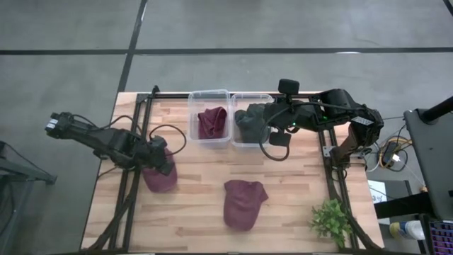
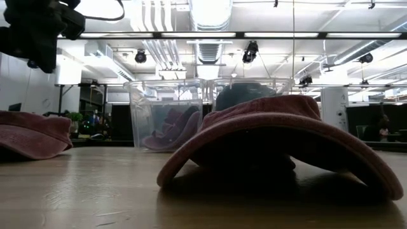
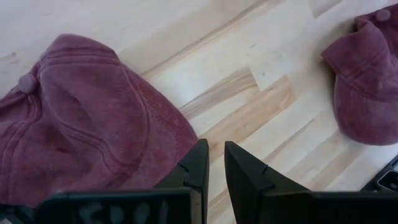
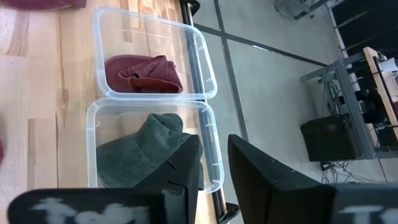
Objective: Pick & Place hat
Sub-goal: Put the left red cap into the left transparent bin
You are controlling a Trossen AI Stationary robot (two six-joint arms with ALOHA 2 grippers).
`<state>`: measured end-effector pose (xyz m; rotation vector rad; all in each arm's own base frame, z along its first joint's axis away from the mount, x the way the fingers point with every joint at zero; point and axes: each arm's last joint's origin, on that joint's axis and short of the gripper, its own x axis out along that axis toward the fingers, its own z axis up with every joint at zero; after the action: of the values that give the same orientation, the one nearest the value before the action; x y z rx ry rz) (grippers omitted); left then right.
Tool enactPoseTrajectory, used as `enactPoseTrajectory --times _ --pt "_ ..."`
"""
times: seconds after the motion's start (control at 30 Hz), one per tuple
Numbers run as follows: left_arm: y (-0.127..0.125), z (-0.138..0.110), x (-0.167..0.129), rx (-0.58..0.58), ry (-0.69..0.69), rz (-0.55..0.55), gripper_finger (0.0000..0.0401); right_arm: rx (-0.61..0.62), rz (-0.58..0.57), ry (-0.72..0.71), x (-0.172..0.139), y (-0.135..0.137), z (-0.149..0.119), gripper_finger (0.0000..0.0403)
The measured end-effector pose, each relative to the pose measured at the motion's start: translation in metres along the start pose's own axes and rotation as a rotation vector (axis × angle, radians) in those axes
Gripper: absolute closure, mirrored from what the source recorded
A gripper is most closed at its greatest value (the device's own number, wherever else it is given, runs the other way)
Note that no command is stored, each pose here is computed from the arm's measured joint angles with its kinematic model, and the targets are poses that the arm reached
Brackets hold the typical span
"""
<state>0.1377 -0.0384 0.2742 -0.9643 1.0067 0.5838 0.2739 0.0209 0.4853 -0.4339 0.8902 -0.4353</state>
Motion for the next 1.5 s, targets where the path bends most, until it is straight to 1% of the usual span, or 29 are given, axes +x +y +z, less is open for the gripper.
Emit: enactPoseTrajectory --times 0.23,0.63,1.2,1.33,1.5 --pt "0.0000 0.0002 0.0000 0.031 -0.008 0.001 0.0357 0.002 0.000 0.000 0.0000 0.0000 0.0000 0.0316" --pt "-0.0001 0.0003 0.0000 0.103 -0.009 0.001 0.0357 0.001 0.000 0.000 0.0000 0.0000 0.0000 0.0330" --pt "-0.0001 0.0002 0.0000 0.139 -0.006 0.000 0.0357 -0.002 0.000 0.001 0.0000 0.0000 -0.0001 0.0316" --pt "0.0008 -0.0002 0.0015 0.180 -0.004 0.006 0.0357 -0.002 0.000 0.001 0.0000 0.0000 -0.0001 0.0320" --pt "0.0043 -0.0017 0.0074 0.150 0.003 0.028 0.0357 -0.002 0.000 0.001 0.0000 0.0000 -0.0001 0.0325"
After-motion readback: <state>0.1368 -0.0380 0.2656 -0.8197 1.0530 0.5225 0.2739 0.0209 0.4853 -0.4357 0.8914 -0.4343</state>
